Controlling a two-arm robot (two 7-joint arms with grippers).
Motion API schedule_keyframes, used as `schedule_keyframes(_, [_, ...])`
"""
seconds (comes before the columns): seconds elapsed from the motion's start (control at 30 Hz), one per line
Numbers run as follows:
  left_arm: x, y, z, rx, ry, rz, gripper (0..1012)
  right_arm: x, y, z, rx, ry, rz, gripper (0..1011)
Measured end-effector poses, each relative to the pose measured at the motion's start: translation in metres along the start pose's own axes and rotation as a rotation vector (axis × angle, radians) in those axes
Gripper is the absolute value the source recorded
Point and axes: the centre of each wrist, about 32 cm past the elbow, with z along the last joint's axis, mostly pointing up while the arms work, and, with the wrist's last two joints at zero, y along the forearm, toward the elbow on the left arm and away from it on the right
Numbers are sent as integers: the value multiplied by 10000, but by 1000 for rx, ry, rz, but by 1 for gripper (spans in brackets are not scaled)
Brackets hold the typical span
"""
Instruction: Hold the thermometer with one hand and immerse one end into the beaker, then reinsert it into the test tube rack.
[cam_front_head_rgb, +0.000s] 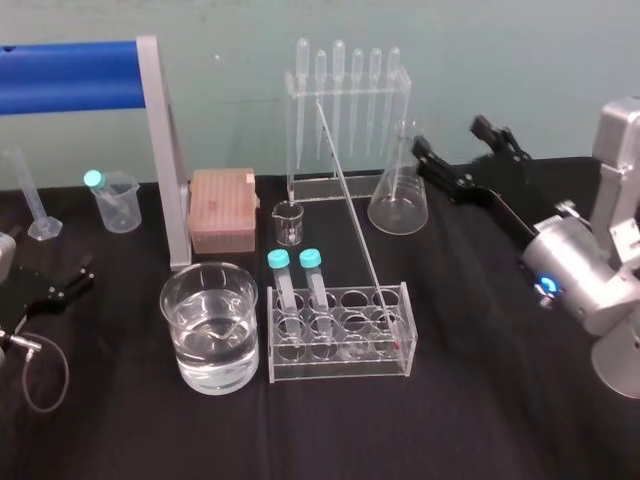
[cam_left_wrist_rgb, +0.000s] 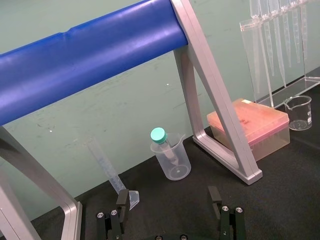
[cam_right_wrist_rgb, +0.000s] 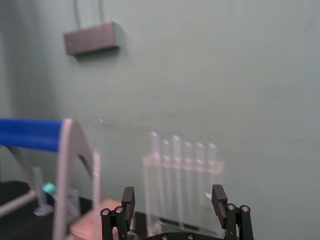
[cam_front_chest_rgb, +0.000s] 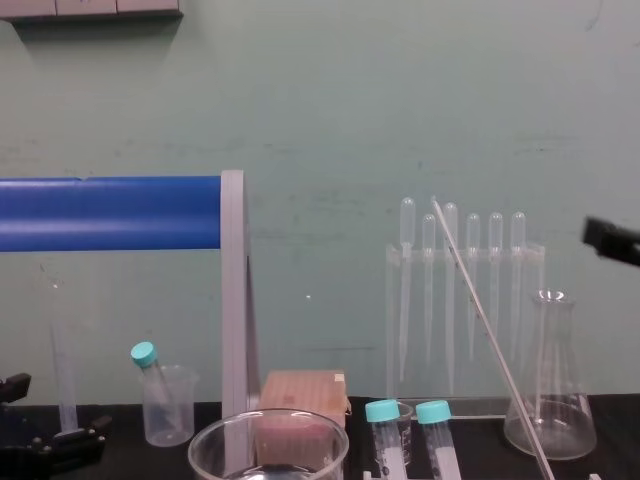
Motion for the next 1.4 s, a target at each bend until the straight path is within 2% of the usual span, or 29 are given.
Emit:
schedule_keyframes(0.03, [0,0,0,0,0,0,1008,0,0,0,0,0,0,1003])
schedule_keyframes(0.23, [0,0,0,0,0,0,1008,-213,143,60,41,22,69,1002])
schedule_keyframes(0.33, [0,0,0,0,0,0,1008,-271,178,60,43,26,87,1002])
schedule_keyframes(0.37, [0,0,0,0,0,0,1008,-310,208,56,43,30,98,1003])
schedule_keyframes(0.7, [0,0,0,0,0,0,1008,-506,397,-32,2,57,122,1003])
schedule_keyframes(1.0, [0,0,0,0,0,0,1008,-598,541,-111,-59,62,112,1003])
schedule_keyframes(1.4, [0,0,0,0,0,0,1008,-593,634,-74,-138,58,130,1002])
